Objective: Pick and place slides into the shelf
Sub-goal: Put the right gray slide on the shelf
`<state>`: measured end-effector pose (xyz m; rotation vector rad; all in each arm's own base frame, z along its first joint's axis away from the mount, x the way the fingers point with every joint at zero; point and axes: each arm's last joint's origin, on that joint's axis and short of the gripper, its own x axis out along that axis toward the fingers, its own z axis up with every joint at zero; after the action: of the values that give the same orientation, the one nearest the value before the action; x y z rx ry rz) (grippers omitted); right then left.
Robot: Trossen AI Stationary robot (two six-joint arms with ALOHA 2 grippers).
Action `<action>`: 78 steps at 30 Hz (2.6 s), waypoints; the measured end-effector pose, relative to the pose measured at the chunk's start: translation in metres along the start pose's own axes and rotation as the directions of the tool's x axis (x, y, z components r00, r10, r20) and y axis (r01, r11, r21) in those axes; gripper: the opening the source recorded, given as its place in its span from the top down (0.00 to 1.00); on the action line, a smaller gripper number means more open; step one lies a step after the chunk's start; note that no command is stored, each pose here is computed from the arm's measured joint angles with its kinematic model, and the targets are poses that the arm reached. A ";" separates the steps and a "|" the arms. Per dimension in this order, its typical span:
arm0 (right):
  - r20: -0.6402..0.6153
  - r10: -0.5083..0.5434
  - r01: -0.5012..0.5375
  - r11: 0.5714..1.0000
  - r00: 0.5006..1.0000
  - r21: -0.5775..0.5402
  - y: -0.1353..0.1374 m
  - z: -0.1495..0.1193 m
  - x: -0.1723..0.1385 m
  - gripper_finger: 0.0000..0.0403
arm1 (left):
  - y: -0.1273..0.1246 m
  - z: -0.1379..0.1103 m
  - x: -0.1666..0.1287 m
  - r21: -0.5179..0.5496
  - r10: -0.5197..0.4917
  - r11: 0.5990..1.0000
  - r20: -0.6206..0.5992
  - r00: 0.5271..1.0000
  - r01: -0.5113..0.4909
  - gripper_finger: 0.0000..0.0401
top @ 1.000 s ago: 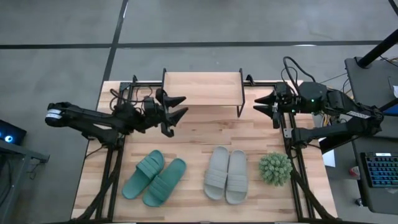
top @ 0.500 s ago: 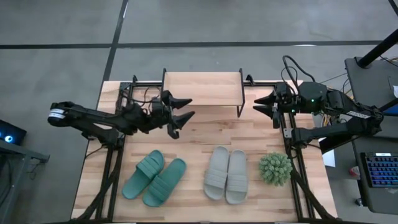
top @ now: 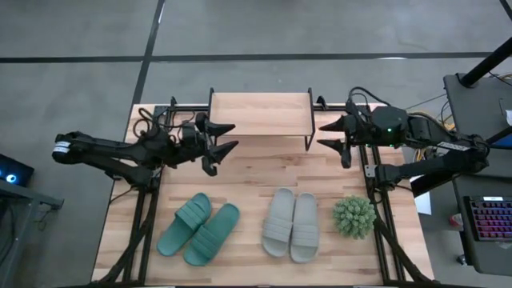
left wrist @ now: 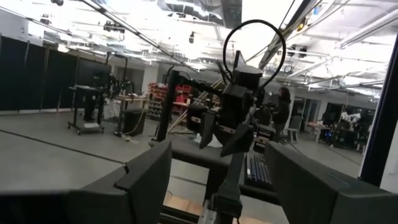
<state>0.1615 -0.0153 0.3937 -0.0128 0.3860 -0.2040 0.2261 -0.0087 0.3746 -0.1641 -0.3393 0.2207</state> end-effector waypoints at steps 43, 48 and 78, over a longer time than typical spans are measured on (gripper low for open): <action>-0.304 0.078 -0.013 0.978 0.950 0.209 0.005 -0.046 0.020 0.58 | -0.001 -0.011 0.006 0.012 0.005 1.000 -0.038 0.999 -0.004 0.39; -0.333 0.079 0.005 0.969 0.939 0.245 0.006 -0.055 0.025 0.58 | -0.001 -0.011 0.006 0.011 0.005 1.000 -0.038 0.999 -0.004 0.39; -0.452 0.381 -0.184 0.888 0.807 0.421 0.019 -0.084 0.052 0.61 | -0.001 -0.017 0.008 0.019 0.022 1.000 -0.058 0.998 -0.020 0.39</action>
<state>0.1811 -0.0049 0.2954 0.4749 0.8897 0.0356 0.2396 -0.0094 0.3619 -0.1555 -0.2778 0.2393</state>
